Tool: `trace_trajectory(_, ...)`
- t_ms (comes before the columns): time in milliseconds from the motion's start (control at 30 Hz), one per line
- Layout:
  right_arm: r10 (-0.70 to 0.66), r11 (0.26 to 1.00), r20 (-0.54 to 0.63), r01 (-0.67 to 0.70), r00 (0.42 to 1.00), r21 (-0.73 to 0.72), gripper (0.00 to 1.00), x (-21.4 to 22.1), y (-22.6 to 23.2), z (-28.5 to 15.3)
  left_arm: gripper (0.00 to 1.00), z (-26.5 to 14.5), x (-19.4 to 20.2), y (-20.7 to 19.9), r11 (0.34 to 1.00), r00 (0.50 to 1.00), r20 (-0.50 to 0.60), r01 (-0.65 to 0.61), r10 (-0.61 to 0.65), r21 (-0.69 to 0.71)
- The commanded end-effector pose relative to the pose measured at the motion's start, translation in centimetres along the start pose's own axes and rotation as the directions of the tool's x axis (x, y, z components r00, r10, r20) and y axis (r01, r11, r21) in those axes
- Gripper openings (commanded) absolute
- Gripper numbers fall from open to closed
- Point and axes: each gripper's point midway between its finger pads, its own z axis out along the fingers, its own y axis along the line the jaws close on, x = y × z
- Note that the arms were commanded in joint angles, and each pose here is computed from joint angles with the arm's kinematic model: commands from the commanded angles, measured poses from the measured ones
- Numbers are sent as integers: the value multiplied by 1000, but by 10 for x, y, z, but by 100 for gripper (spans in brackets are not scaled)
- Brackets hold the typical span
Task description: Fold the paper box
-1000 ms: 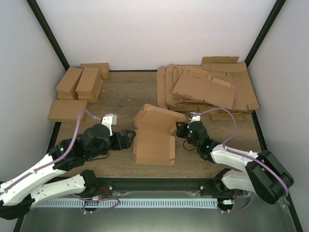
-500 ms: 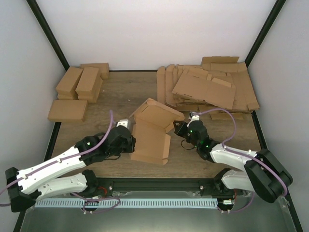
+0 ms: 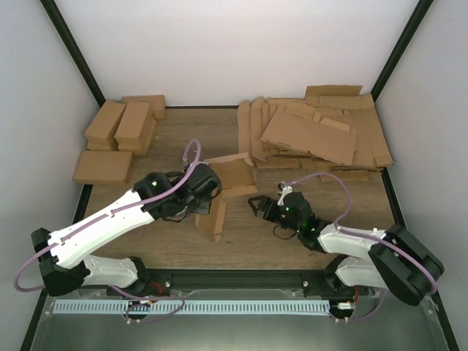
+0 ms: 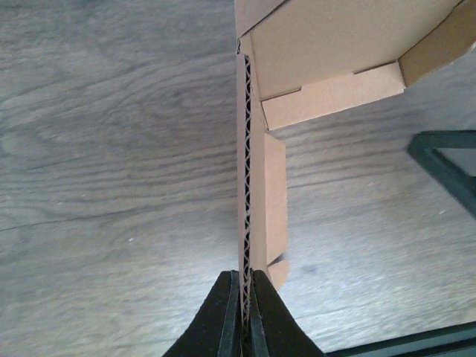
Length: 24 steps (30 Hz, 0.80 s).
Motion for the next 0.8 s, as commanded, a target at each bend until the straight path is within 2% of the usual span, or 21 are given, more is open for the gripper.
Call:
trace_trajectory(0, -118, 987, -51, 112, 992, -114, 80, 15, 25, -17, 4, -5, 15, 21, 989, 985, -135, -118, 106, -84)
trace_trajectory(233, -287, 942, -4, 281, 958, -186, 78, -17, 72, -54, 4, 1, 21, 8, 974, 950, -235, -221, 203, -50)
trace_trajectory(433, -281, 935, 61, 287, 958, -206, 72, -64, 85, -78, 4, 18, 20, 5, 972, 955, -209, -228, 211, -60)
trace_trajectory(667, -254, 928, 5, 245, 967, -281, 54, -73, 93, -65, 4, 27, 22, -2, 974, 959, -178, -226, 220, -17)
trace_trajectory(767, -268, 915, 14, 259, 963, -311, 53, -77, 103, -64, 4, 30, 25, -1, 972, 956, -185, -234, 227, -19)
